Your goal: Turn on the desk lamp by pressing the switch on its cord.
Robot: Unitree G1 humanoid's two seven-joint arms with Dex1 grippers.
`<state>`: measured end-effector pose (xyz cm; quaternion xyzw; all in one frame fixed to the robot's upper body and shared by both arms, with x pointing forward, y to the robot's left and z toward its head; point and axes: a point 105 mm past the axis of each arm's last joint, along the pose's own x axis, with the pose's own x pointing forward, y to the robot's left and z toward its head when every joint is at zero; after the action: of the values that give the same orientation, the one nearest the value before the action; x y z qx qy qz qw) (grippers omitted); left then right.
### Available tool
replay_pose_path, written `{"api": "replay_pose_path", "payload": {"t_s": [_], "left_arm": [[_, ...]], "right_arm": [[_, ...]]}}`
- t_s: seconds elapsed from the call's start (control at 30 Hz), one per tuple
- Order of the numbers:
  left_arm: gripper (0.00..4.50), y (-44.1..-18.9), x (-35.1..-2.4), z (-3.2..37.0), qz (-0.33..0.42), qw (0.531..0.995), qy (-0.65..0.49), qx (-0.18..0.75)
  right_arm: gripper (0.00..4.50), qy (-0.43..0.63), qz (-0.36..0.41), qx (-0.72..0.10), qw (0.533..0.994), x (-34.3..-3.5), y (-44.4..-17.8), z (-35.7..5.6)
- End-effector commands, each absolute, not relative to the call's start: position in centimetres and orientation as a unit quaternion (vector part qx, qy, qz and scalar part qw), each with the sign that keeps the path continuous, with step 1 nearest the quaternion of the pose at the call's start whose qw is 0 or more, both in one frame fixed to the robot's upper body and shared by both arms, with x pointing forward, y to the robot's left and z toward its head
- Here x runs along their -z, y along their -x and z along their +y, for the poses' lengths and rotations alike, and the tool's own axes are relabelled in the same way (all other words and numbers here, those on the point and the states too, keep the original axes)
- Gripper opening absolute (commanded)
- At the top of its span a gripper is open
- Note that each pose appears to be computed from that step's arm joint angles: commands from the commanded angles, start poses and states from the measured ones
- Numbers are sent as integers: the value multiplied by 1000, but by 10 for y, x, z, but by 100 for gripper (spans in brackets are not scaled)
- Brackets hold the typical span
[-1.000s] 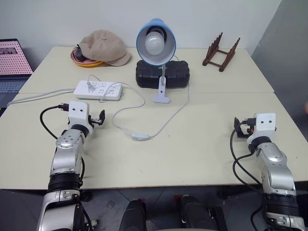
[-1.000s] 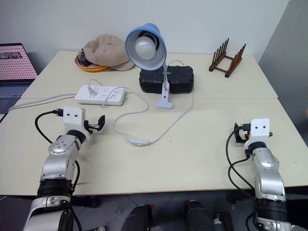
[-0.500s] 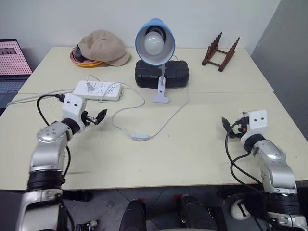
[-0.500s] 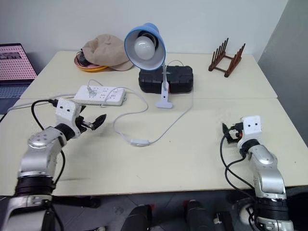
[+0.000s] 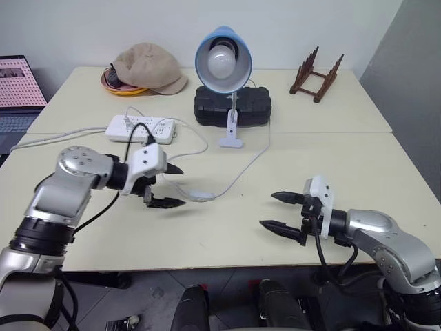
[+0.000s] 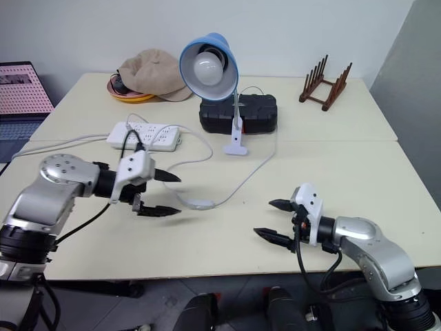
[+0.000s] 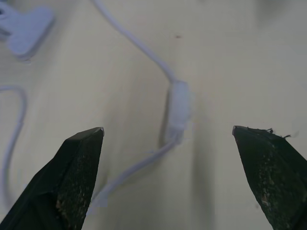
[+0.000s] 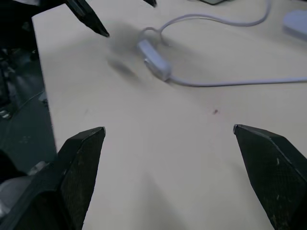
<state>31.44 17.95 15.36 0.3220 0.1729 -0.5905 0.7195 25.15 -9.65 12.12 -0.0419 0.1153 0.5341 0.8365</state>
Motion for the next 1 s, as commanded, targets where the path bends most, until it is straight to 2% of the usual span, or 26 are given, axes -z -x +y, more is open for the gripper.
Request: {"api": "replay_pose_path", "payload": {"t_s": [0.03, 0.17, 0.43, 0.47, 0.6, 0.73, 1.0], "left_arm": [[450, -318, -153, 174, 166, 681, -367, 611], [450, -329, -139, 175, 169, 642, -417, 621], [450, -344, -130, 165, 160, 627, -412, 642], [413, -344, -130, 165, 161, 625, -409, 645], [345, -344, -128, 168, 166, 614, -414, 651], [243, -347, -127, 167, 165, 614, -413, 652], [78, -350, -128, 159, 154, 620, -407, 653]], "right_arm": [[449, 39, 99, -541, 834, -127, -244, -88], [449, 34, 97, -527, 843, -124, -240, -84], [449, 26, 97, -502, 859, -121, -237, -87], [450, 26, 97, -499, 861, -121, -236, -88], [450, 25, 99, -492, 865, -118, -235, -91], [450, 25, 100, -487, 867, -115, -235, -96], [450, 24, 97, -484, 870, -114, -238, -97]]}}
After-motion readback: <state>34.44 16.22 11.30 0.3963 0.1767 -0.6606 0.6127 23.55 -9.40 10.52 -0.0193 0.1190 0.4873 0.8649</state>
